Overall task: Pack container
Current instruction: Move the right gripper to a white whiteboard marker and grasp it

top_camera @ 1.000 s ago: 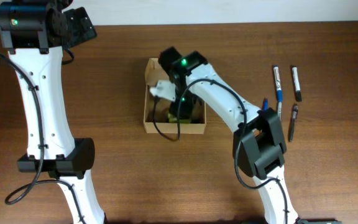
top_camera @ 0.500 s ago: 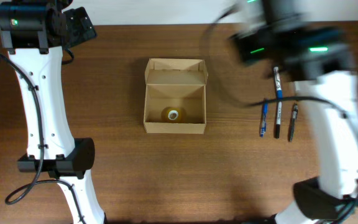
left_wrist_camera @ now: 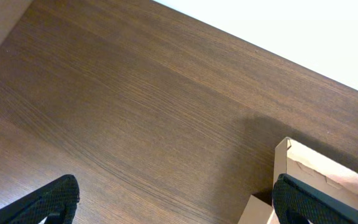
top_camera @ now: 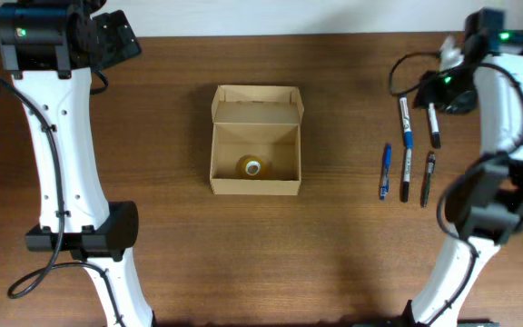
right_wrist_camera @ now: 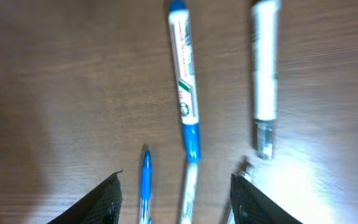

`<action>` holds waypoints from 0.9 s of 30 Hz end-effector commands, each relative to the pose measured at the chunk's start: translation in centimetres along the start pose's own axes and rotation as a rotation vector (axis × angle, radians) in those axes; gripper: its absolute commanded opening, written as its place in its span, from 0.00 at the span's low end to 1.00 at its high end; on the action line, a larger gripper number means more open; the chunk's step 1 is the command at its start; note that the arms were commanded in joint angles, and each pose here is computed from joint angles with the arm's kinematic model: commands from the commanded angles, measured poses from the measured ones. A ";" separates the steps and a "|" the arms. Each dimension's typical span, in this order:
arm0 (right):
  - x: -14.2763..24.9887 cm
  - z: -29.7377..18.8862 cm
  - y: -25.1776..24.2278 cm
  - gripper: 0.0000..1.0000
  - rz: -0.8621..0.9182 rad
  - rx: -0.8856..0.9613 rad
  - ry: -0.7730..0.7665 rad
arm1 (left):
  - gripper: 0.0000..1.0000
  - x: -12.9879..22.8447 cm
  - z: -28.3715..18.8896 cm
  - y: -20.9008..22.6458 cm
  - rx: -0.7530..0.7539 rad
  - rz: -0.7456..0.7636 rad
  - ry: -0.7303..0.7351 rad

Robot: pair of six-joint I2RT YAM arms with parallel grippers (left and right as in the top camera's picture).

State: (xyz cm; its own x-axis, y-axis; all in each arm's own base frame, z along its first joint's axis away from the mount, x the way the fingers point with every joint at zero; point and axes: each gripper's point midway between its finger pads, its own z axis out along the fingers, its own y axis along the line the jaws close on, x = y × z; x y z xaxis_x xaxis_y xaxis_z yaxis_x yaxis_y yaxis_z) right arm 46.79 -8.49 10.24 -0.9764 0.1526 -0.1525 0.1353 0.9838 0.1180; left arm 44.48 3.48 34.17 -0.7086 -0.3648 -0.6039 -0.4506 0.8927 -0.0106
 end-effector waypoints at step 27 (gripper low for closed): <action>-0.7 9.1 0.3 0.51 -0.196 0.132 0.087 | 1.00 0.0 0.3 0.2 -0.006 0.007 0.008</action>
State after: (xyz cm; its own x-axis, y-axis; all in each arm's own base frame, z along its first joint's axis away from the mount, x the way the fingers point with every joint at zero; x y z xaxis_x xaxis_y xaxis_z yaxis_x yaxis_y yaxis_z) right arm 49.02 -7.27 2.50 -0.9950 -0.0216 -0.0973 -0.0234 0.9996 0.0172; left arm 44.48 3.48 34.17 -0.7084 -0.3652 -0.6039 -0.4508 0.8925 -0.0108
